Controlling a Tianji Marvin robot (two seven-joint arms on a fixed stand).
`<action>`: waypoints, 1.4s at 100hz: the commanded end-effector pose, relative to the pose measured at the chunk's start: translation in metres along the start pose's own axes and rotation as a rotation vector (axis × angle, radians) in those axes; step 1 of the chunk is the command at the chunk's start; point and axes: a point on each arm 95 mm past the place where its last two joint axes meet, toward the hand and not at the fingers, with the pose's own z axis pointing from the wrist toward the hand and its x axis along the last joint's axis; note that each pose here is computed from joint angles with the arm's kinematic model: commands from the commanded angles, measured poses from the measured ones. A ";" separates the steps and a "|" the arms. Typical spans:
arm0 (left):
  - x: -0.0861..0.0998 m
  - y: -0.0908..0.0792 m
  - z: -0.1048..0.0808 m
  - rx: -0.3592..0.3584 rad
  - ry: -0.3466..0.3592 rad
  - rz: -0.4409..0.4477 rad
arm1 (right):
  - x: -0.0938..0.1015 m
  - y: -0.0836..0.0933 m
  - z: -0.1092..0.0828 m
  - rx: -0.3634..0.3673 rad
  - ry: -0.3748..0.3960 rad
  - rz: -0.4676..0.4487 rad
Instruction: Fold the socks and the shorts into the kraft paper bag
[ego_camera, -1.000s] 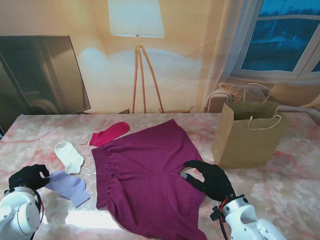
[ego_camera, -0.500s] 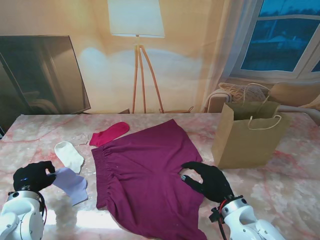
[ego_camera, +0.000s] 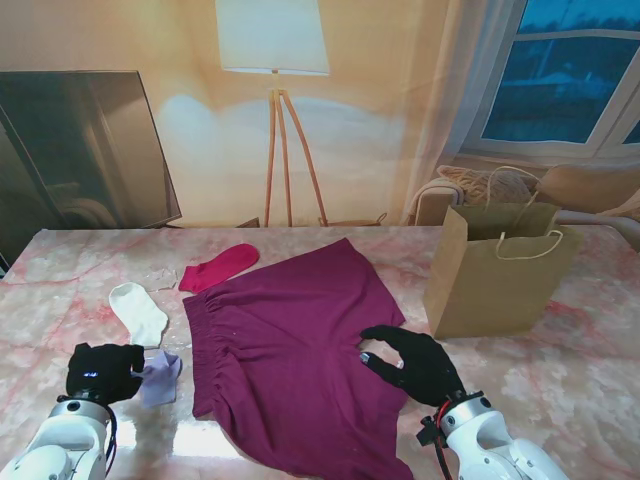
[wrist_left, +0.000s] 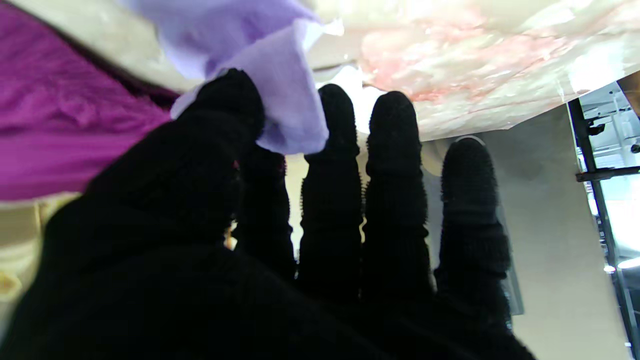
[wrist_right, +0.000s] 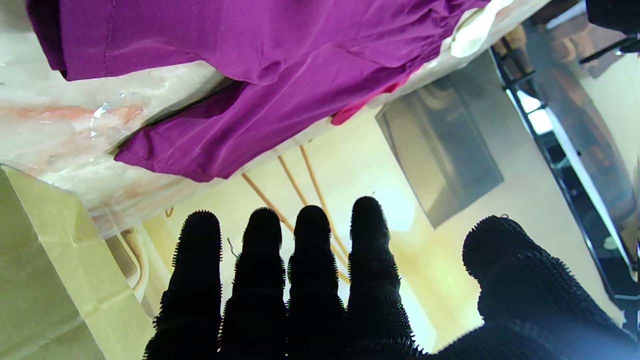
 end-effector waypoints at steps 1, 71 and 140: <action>0.006 0.005 -0.006 -0.023 0.026 -0.024 | 0.001 -0.003 -0.002 0.009 0.004 0.001; 0.002 0.000 -0.028 0.021 0.023 -0.062 | -0.002 -0.006 -0.002 0.005 0.000 -0.003; -0.008 0.035 0.008 -0.144 -0.035 -0.115 | -0.003 -0.007 0.000 0.014 0.001 0.004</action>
